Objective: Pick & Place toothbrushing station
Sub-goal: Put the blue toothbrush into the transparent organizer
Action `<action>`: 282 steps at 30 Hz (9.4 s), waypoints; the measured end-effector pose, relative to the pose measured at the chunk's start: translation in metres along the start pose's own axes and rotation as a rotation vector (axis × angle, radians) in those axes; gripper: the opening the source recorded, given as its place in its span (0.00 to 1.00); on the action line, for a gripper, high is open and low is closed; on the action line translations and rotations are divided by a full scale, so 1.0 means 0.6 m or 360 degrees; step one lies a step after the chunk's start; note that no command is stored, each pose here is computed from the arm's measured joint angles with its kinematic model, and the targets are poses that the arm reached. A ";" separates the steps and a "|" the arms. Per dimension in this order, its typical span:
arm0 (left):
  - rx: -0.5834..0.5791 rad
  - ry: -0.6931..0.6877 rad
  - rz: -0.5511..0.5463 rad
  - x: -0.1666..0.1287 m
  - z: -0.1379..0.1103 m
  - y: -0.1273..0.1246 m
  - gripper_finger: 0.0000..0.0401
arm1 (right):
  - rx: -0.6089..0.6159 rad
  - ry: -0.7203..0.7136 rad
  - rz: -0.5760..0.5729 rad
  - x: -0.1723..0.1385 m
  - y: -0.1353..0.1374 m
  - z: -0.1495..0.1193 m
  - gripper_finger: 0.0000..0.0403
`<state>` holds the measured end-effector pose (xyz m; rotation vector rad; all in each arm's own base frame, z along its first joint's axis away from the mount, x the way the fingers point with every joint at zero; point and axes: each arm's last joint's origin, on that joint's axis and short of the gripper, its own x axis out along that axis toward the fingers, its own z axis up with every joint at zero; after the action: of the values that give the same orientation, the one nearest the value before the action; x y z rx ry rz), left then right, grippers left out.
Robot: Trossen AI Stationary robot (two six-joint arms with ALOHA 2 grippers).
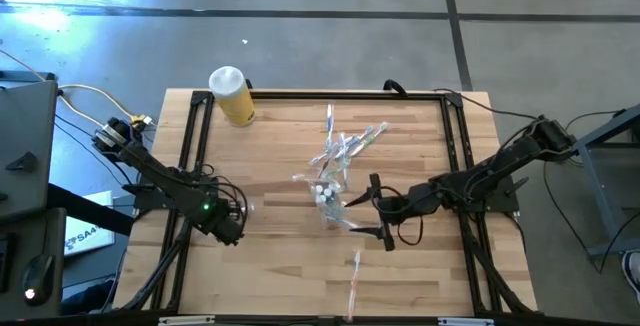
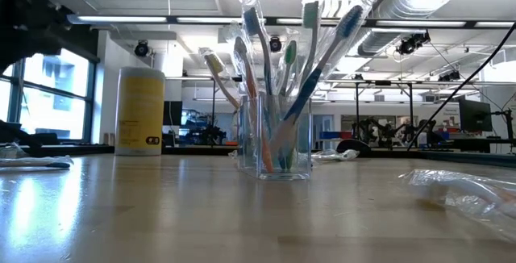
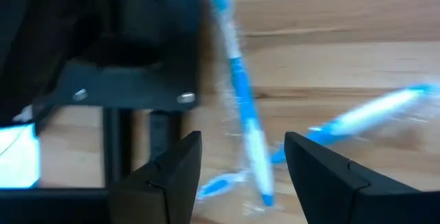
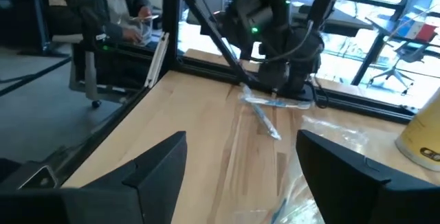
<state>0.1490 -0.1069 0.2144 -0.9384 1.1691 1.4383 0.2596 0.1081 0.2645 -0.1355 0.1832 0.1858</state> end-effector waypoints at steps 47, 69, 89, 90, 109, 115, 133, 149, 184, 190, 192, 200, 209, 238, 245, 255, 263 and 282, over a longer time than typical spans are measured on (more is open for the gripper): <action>0.0295 -0.0283 -0.0637 0.091 0.036 -0.023 0.09 | 0.0028 0.0054 0.0146 0.000 0.005 -0.006 0.66; 0.1215 -0.1422 -0.1431 -0.236 -0.019 -0.067 0.09 | -0.0074 -0.0185 0.0110 -0.001 0.002 0.018 0.66; 0.1673 -0.1714 -0.1739 -0.225 -0.041 -0.256 0.09 | -0.0158 -0.0498 0.0054 0.004 0.002 0.042 0.66; 0.1681 -0.1702 -0.1756 -0.225 -0.037 -0.259 0.09 | -0.0159 -0.0495 0.0055 0.004 0.002 0.042 0.66; 0.1696 -0.1725 -0.1770 -0.227 -0.031 -0.263 0.09 | -0.0207 -0.0474 0.0056 0.005 0.002 0.039 0.20; 0.1698 -0.1725 -0.1772 -0.227 -0.031 -0.263 0.13 | -0.0231 -0.0467 0.0052 0.004 0.002 0.039 0.03; 0.1750 -0.1700 -0.1860 -0.232 -0.033 -0.262 0.49 | -0.0227 -0.0346 0.0070 -0.029 0.008 0.047 0.02; 0.1672 -0.1474 -0.1704 -0.226 -0.013 -0.226 0.54 | -0.0018 0.0191 -0.0181 -0.104 0.029 0.019 0.02; 0.1670 -0.1333 -0.1583 -0.208 -0.012 -0.220 0.54 | 0.0063 0.0209 -0.0009 0.036 -0.056 -0.043 0.02; 0.1643 -0.1269 -0.1538 -0.200 -0.012 -0.217 0.54 | 0.0073 0.0282 -0.0003 0.055 -0.057 -0.066 0.02; 0.1631 -0.1252 -0.1528 -0.199 -0.011 -0.217 0.54 | 0.0098 0.0295 -0.0005 0.056 -0.057 -0.069 0.02; 0.1606 -0.1199 -0.1506 -0.194 -0.011 -0.215 0.54 | 0.0138 0.0376 -0.0004 0.070 -0.053 -0.091 0.02; 0.1597 -0.1119 -0.1540 -0.192 -0.013 -0.214 0.54 | 0.0189 0.0429 -0.0018 0.078 -0.052 -0.105 0.03; 0.1644 -0.0829 -0.1333 -0.163 -0.012 -0.197 0.54 | 0.0204 0.0314 -0.0023 0.038 -0.055 -0.056 0.61; 0.1567 -0.0563 -0.0716 -0.119 0.007 -0.147 0.54 | 0.0143 0.0245 -0.0047 -0.007 -0.043 -0.020 0.64; 0.1679 -0.0138 -0.0164 -0.053 0.016 -0.093 0.54 | 0.0127 0.0142 0.0061 -0.041 -0.018 0.008 0.63; 0.1863 0.0099 -0.0067 0.038 0.028 -0.091 0.54 | 0.0133 0.0146 0.0091 -0.042 -0.010 0.008 0.63; 0.1685 0.0542 -0.0137 0.179 0.084 -0.064 0.54 | 0.0213 0.0152 0.0085 -0.041 -0.009 0.007 0.63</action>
<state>0.1688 -0.0329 0.1161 -0.4497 1.8230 0.4200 0.2375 0.0994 0.2738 -0.0060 0.2936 0.2197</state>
